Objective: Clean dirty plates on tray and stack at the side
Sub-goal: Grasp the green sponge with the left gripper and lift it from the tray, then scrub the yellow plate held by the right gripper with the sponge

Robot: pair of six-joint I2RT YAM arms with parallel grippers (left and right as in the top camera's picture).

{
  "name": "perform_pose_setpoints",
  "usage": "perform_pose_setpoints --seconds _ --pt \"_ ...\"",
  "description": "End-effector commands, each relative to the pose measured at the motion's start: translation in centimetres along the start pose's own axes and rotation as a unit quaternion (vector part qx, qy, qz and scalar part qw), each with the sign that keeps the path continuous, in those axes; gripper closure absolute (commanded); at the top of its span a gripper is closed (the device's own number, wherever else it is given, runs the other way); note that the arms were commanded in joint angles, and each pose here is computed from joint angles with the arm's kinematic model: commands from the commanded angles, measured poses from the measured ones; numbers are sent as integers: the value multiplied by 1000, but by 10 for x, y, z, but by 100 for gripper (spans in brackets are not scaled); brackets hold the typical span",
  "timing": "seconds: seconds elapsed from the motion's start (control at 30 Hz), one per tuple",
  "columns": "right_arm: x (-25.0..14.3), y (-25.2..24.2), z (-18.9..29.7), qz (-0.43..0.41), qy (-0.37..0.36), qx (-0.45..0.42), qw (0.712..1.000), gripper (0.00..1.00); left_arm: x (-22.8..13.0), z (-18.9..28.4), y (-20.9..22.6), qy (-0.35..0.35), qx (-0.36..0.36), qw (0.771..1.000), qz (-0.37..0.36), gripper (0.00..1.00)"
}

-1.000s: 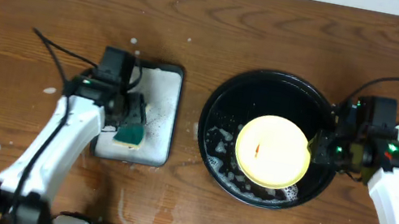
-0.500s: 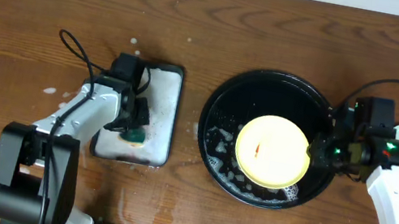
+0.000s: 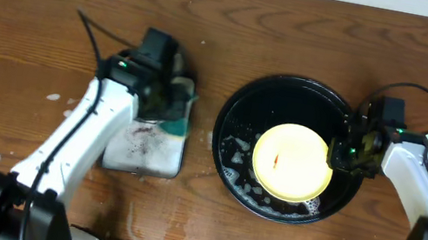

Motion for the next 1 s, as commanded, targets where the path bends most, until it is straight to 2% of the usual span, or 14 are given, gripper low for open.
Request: perform_pose_setpoints --seconds 0.0,0.13,0.3,0.43,0.63,0.77,0.87,0.97 --pt "-7 7 -17 8 32 32 999 88 0 2 -67 1 -115 993 -16 93" --pt "-13 7 -36 5 61 40 997 99 1 -11 -117 -11 -149 988 -37 93" --pt "-18 3 -48 0 80 34 996 99 -6 -35 -167 -15 -180 981 -66 93" --pt "-17 2 -48 -3 79 32 996 99 -21 -73 -201 5 -196 978 -73 92" --pt "-19 0 -48 -5 82 26 996 99 -43 -135 -215 38 -187 979 -78 93" --pt "-21 0 -48 -6 86 26 996 99 -48 -163 -182 42 -102 991 -69 93" --pt "-22 0 -47 -7 89 25 996 99 -48 -166 -131 32 35 996 -79 93" --pt "-23 -1 -47 -7 91 24 996 99 -43 -155 -93 20 152 982 -107 93"
Point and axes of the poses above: each gripper's point midway between its finger pads, its own z axis back along the fingers, its own y axis along the line the jaws close on, x = y × z, the point moved 1 cm from there along z, back along the fingers, and after that the axes turned 12 degrees about -z, right-handed, at the moved point
